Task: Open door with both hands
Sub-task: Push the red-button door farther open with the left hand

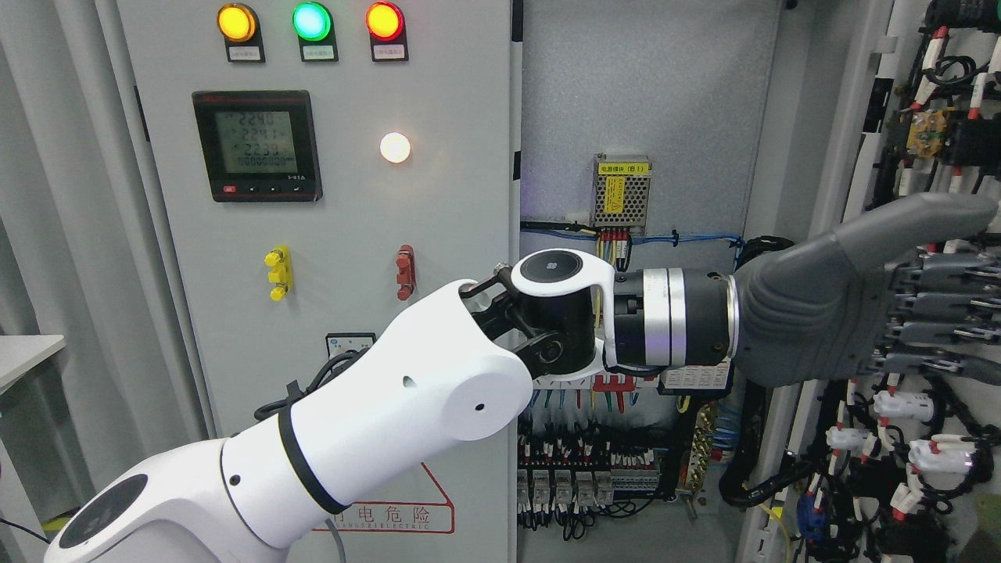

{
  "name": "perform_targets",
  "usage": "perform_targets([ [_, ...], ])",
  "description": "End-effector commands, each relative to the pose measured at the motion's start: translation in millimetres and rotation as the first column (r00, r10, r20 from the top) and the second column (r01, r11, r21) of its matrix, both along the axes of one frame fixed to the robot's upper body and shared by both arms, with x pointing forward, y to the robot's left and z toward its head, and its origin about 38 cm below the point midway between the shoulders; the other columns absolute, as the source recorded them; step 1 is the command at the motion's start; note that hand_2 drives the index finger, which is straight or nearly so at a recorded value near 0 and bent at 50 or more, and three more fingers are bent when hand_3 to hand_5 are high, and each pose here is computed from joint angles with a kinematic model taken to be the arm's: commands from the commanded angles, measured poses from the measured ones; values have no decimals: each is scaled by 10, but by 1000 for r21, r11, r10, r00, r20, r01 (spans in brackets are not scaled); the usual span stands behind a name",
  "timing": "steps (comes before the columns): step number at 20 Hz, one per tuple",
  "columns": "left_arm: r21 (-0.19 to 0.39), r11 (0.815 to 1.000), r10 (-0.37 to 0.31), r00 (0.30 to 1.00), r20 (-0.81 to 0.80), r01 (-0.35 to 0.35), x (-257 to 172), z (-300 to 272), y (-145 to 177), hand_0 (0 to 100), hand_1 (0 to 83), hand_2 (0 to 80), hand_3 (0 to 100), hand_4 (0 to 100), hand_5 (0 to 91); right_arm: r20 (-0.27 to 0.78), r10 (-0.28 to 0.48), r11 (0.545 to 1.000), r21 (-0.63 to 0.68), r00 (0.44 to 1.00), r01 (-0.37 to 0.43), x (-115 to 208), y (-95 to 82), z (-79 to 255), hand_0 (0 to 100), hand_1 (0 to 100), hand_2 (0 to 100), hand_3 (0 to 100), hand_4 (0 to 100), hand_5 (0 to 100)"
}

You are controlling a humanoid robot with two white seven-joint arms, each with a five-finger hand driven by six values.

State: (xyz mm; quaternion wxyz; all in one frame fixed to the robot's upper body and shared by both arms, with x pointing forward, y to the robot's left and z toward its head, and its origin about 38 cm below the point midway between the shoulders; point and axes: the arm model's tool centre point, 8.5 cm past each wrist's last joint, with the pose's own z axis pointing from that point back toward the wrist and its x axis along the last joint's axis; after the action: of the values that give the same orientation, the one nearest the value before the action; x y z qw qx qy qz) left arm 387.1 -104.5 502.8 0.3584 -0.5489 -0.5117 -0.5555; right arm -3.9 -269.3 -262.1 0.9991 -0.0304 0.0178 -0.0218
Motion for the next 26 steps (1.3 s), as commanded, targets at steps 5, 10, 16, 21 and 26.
perform_targets([
  [5, 7, 999, -47, 999, 17, 47, -163, -1, -64, 296, 0, 28, 28, 37, 0, -21, 3, 1000, -3, 1000, -3, -33, -24, 10, 219, 0, 0, 0, 0, 0],
  [10, -4, 999, -46, 999, 20, 46, -163, 6, -64, 296, 0, 27, 28, 37, 0, -20, 1, 1000, -3, 1000, -1, -33, -24, 10, 218, 0, 0, 0, 0, 0],
  [16, -1, 999, -46, 999, 20, 46, -159, -25, -76, 296, 0, 27, 28, 36, 0, -21, 3, 1000, -3, 1000, -3, -33, -24, 10, 218, 0, 0, 0, 0, 0],
  [21, 6, 999, -47, 999, 17, 47, -163, -91, -80, 296, 0, 27, 28, 37, 0, -15, 5, 1000, -4, 1000, -5, -7, -35, 10, 218, 0, 0, 0, 0, 0],
  [26, -35, 999, -10, 998, 68, 12, -114, -142, 334, 296, 0, 27, 28, 37, 0, -15, 5, 1000, -6, 1000, -5, -15, -45, 11, 218, 0, 0, 0, 0, 0],
])
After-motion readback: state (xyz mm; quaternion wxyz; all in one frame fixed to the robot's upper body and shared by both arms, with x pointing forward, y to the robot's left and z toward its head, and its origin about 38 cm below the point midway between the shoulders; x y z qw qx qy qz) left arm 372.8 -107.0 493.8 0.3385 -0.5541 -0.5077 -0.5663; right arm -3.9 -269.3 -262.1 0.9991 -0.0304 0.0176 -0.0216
